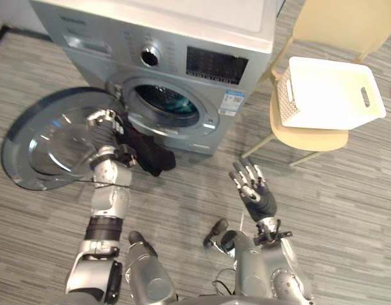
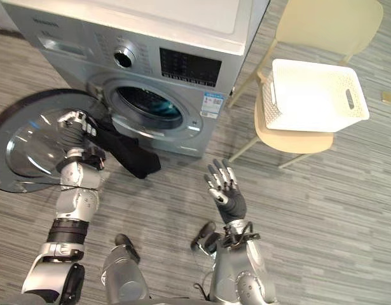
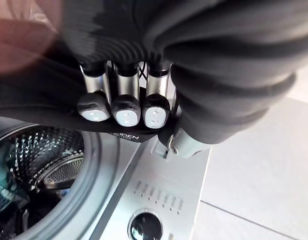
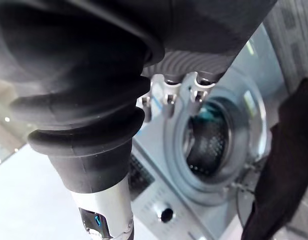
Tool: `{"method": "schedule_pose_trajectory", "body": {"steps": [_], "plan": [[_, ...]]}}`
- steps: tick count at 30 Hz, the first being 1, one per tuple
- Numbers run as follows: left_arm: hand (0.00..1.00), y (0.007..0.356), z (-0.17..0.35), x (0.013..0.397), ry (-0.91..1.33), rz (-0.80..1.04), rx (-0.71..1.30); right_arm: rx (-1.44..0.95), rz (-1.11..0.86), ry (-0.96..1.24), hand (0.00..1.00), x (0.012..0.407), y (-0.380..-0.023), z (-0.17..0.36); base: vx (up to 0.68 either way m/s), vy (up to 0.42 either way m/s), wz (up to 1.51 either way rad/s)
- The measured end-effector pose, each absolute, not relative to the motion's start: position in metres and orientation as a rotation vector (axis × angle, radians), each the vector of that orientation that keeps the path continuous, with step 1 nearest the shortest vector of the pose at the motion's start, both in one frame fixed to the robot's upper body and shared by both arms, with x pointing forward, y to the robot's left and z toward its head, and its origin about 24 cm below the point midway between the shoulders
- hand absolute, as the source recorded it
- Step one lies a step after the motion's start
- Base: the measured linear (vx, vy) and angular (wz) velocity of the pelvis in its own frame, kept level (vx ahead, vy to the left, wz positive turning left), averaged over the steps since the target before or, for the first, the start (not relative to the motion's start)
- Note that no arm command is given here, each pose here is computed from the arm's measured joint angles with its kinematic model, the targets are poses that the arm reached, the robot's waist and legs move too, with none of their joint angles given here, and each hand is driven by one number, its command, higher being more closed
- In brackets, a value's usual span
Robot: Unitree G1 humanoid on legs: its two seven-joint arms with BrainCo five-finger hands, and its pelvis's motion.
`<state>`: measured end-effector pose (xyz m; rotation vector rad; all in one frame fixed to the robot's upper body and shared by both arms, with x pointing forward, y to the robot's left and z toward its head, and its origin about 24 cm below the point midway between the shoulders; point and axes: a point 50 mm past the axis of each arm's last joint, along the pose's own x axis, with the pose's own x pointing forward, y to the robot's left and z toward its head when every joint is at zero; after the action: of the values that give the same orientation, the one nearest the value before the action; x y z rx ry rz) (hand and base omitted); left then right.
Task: Pick up the laundry basket with both hands and put the clothes into the washing machine.
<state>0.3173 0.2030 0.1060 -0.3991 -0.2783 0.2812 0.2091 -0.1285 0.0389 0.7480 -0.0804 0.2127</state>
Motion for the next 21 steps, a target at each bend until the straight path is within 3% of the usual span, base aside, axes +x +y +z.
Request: {"method": "schedule_pose_trajectory", "body": {"steps": [3,9,15,21], "plan": [[1.00,0.169,0.076,0.295,-0.192,0.179,-0.427,0.741,0.199,-0.018,0.00,0.202,-0.123,0.026,0.08,0.139,0.42],[1.00,0.176,0.057,0.261,-0.151,0.236,-0.472,0.750,0.239,0.190,0.00,0.194,-0.100,-0.011,0.08,0.066,-0.02],[1.00,0.180,0.053,0.256,-0.158,0.276,-0.530,0.700,0.227,0.191,0.00,0.199,-0.113,-0.014,0.21,-0.180,0.18],[1.00,0.171,0.042,0.247,-0.118,0.253,-0.591,0.615,0.164,0.295,0.00,0.178,-0.134,-0.037,0.28,-0.248,0.24]]}}
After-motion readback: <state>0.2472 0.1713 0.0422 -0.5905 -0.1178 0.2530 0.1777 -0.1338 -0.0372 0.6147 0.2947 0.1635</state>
